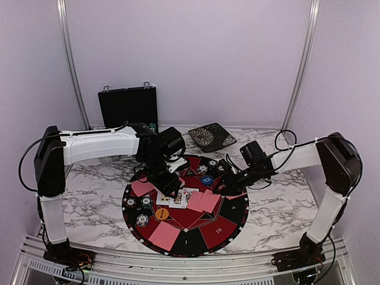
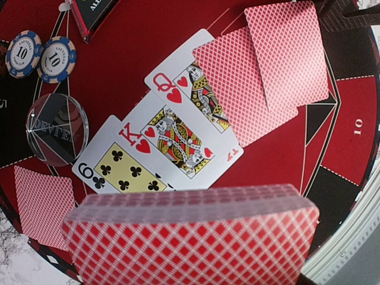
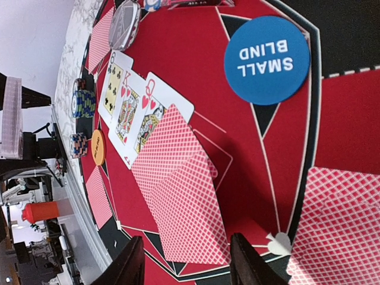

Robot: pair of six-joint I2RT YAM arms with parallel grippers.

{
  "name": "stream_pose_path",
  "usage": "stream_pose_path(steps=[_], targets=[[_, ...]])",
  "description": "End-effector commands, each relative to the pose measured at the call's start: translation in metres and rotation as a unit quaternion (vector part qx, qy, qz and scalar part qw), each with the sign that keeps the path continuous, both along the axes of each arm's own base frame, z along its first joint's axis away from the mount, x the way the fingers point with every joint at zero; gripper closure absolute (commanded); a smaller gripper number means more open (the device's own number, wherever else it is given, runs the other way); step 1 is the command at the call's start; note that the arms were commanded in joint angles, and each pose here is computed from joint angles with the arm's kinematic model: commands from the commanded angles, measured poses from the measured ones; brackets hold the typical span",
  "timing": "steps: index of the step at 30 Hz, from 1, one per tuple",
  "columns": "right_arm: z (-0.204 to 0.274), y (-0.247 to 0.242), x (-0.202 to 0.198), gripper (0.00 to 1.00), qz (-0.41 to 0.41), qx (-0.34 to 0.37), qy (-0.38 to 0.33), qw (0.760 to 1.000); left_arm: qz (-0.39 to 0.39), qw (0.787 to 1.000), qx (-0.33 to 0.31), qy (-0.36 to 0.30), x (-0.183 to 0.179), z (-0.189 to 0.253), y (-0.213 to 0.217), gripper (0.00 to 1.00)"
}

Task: Distribute texas hold em gaming equipment
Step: Distribute the poker card in the community card area, then place the poker card on the poker table mat.

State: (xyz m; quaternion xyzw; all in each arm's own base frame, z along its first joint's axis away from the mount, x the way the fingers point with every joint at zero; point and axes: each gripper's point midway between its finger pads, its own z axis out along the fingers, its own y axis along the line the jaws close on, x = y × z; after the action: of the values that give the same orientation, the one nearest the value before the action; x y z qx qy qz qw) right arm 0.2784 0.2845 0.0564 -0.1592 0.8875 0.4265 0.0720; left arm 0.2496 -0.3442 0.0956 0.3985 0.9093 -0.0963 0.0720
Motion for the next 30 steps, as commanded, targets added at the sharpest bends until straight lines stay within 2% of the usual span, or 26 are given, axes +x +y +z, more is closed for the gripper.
stream_pose_path(steps=[1, 11, 17, 24, 30], targets=[[0.015, 0.006, 0.003, 0.52, 0.005, -0.038, -0.044, 0.998, -0.002, 1.000, 0.000, 0.008, -0.004, -0.002, -0.001, 0.65], [0.012, 0.002, 0.006, 0.50, -0.007, -0.085, -0.063, 0.994, -0.002, 1.000, -0.003, 0.004, -0.008, -0.001, -0.001, 0.66], [0.026, 0.000, 0.016, 0.46, -0.033, -0.087, -0.089, 0.992, -0.004, 1.000, -0.004, 0.002, -0.010, 0.001, -0.004, 0.66], [0.062, -0.029, 0.046, 0.39, -0.144, -0.065, -0.134, 0.978, -0.009, 1.000, 0.001, -0.009, -0.019, 0.001, -0.015, 0.66], [0.105, -0.072, 0.069, 0.30, -0.253, -0.040, -0.193, 0.947, -0.029, 0.999, 0.008, -0.017, -0.042, -0.009, -0.037, 0.66]])
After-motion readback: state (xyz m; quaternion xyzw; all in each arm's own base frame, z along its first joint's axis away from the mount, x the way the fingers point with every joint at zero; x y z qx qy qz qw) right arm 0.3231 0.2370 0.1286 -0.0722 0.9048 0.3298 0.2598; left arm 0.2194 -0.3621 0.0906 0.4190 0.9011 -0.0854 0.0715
